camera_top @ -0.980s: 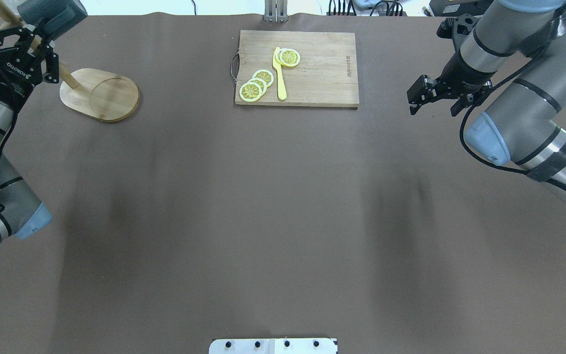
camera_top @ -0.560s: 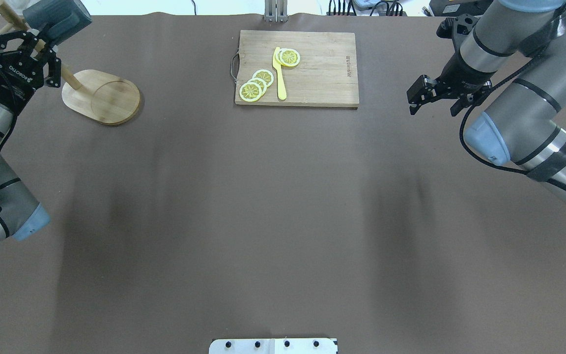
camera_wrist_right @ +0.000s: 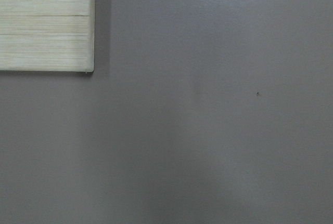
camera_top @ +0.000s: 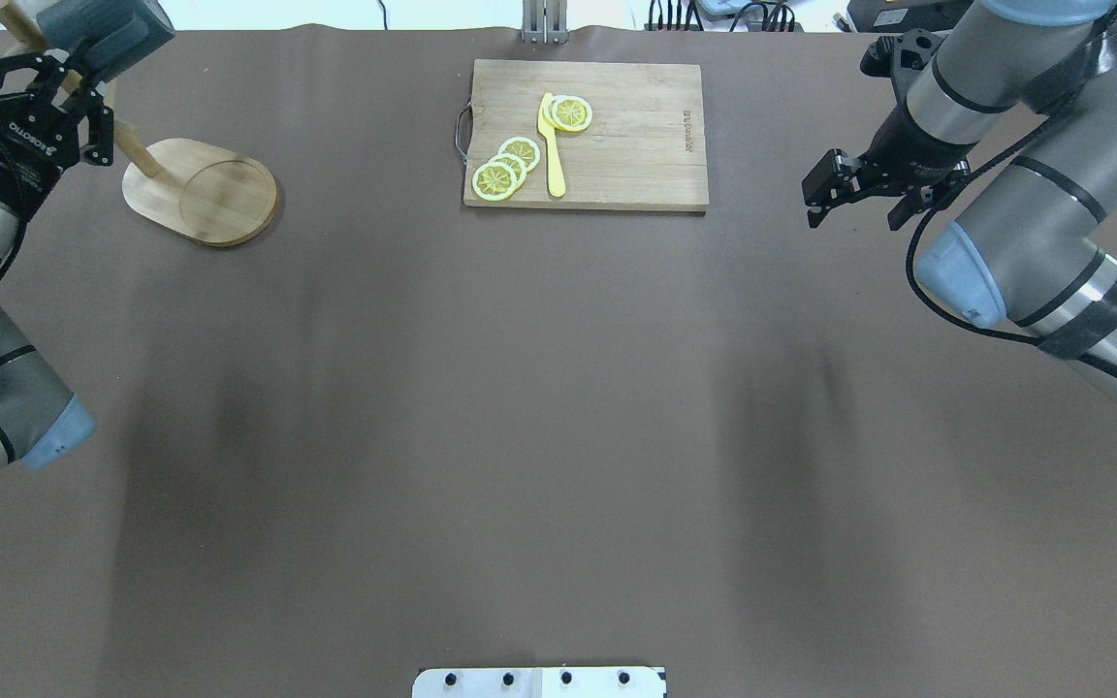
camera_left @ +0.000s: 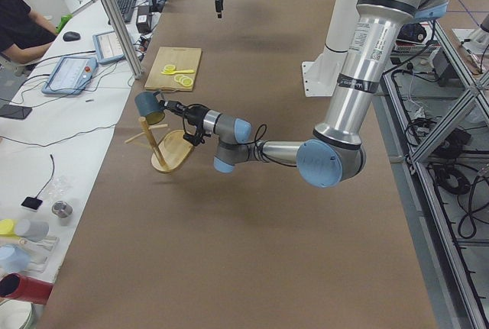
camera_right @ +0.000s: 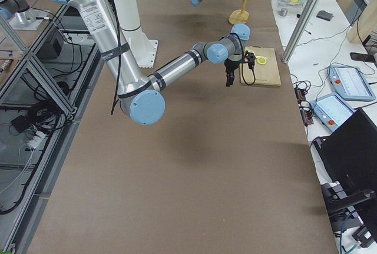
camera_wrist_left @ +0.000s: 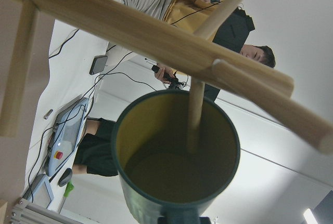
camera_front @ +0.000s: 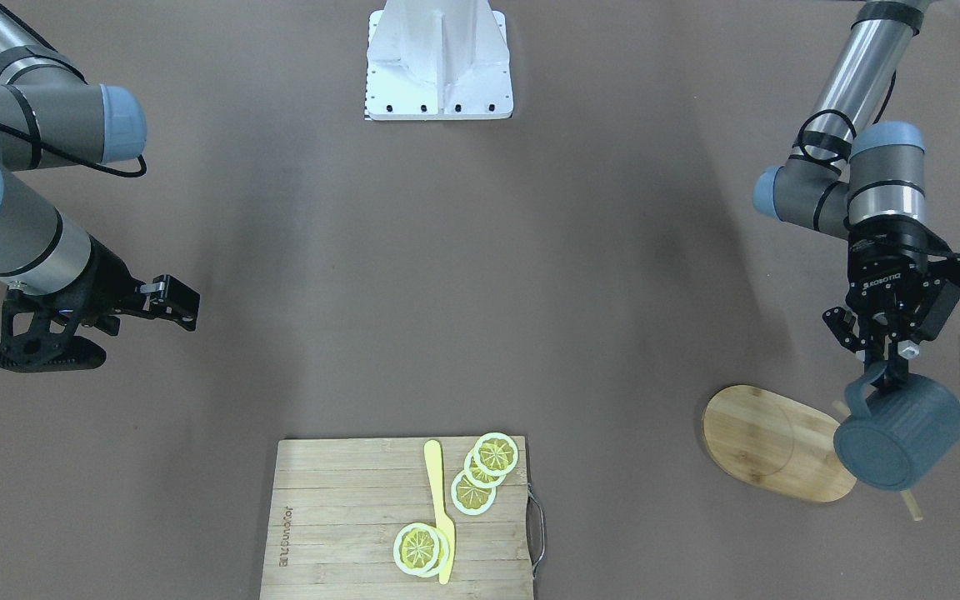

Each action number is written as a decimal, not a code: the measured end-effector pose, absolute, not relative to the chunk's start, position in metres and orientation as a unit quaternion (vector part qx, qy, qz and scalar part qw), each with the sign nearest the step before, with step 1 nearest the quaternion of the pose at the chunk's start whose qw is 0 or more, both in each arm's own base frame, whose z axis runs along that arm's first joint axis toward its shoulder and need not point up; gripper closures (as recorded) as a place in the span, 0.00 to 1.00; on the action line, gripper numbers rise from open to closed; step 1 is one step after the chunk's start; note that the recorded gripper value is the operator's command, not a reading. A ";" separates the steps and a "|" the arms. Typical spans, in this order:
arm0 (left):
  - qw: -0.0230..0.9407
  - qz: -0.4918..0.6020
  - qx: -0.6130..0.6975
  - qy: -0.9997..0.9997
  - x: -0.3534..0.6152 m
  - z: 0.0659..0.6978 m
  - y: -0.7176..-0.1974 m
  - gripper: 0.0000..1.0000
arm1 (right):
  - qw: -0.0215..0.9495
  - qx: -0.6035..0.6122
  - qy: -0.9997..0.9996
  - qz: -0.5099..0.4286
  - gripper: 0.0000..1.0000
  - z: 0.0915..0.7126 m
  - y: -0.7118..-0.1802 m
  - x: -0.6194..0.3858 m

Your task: Hang cup on storage rack

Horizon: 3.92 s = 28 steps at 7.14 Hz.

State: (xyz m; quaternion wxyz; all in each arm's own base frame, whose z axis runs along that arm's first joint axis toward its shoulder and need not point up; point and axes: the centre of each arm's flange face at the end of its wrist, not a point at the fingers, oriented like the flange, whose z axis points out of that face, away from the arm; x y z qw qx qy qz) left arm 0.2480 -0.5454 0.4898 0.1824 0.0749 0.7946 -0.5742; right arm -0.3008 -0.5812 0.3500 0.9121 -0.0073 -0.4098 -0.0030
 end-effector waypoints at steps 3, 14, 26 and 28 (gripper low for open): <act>0.180 -0.578 0.077 0.793 0.242 0.492 -0.548 0.02 | 0.912 -0.008 -0.410 -0.003 0.00 0.350 -0.581 -0.302; 0.170 -0.563 0.069 0.806 0.173 0.484 -0.475 0.02 | 0.911 -0.006 -0.412 -0.003 0.00 0.346 -0.579 -0.302; 0.532 -0.421 0.608 0.413 -0.053 0.355 -0.476 0.02 | 0.925 0.017 -0.378 0.044 0.00 0.446 -0.601 -0.136; 0.649 -0.351 0.622 0.262 -0.088 0.395 -0.497 0.02 | 0.931 0.014 -0.360 0.052 0.00 0.495 -0.589 -0.082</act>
